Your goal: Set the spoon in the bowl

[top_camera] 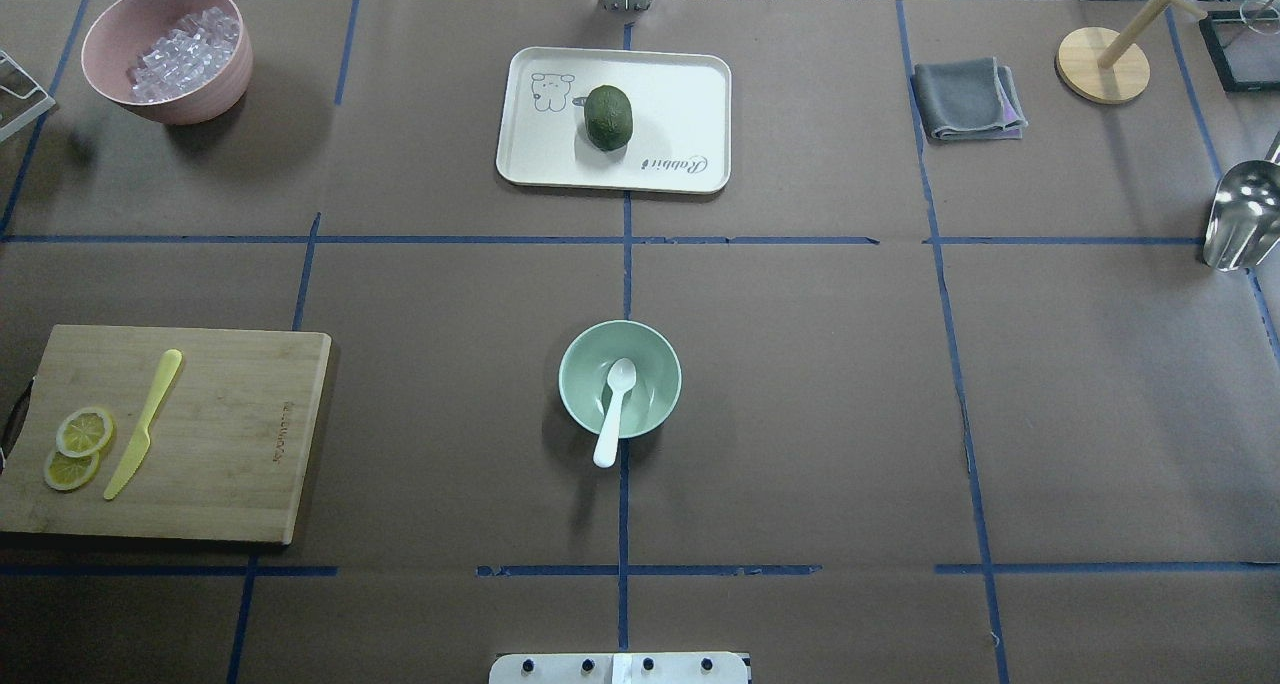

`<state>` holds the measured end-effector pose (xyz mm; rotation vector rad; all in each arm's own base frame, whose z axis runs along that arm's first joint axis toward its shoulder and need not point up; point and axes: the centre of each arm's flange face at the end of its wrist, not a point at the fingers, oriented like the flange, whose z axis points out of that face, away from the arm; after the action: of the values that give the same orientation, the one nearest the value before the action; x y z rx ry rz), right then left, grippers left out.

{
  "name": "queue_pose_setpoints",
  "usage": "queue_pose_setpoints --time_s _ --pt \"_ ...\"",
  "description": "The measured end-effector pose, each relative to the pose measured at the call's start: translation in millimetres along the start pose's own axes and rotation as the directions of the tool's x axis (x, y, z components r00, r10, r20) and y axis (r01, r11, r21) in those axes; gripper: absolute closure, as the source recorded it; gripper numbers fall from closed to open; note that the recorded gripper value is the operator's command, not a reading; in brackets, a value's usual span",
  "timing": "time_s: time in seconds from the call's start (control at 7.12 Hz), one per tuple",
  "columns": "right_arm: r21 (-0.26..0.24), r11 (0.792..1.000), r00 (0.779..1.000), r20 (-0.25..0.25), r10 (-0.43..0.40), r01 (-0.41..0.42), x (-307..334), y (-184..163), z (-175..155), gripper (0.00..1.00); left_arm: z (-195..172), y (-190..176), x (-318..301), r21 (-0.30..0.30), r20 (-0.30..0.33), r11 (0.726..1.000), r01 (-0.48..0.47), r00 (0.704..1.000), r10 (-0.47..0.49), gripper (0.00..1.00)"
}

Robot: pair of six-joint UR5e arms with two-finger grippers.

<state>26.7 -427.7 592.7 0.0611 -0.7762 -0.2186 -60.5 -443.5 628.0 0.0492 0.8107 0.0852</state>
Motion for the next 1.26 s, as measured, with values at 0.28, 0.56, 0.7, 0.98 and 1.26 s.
queue_pose_setpoints --time_s 0.28,0.56,0.7,0.98,1.26 --pt "0.000 1.000 1.000 0.000 -0.001 0.001 -0.1 -0.1 -0.1 0.00 -1.8 -0.4 2.8 0.007 -0.008 1.000 -0.009 1.000 0.009 0.00" --pt "0.001 1.000 1.000 0.000 -0.001 0.001 -0.2 -0.1 -0.2 0.00 -2.2 -0.5 3.0 0.007 -0.007 1.000 -0.010 1.000 0.010 0.00" --pt "0.000 1.000 1.000 0.000 -0.001 0.001 0.0 0.0 -0.1 0.00 -2.2 -0.5 2.7 0.007 -0.004 1.000 -0.010 1.000 0.010 0.00" --pt "-0.001 1.000 1.000 0.001 0.001 -0.001 0.1 0.6 0.3 0.00 -1.5 -0.4 1.8 0.005 -0.002 1.000 -0.007 1.000 0.007 0.00" --pt "-0.001 1.000 1.000 0.001 0.002 -0.002 0.1 0.4 0.2 0.00 -0.7 -0.1 0.8 0.003 -0.001 1.000 -0.004 1.000 0.004 0.00"
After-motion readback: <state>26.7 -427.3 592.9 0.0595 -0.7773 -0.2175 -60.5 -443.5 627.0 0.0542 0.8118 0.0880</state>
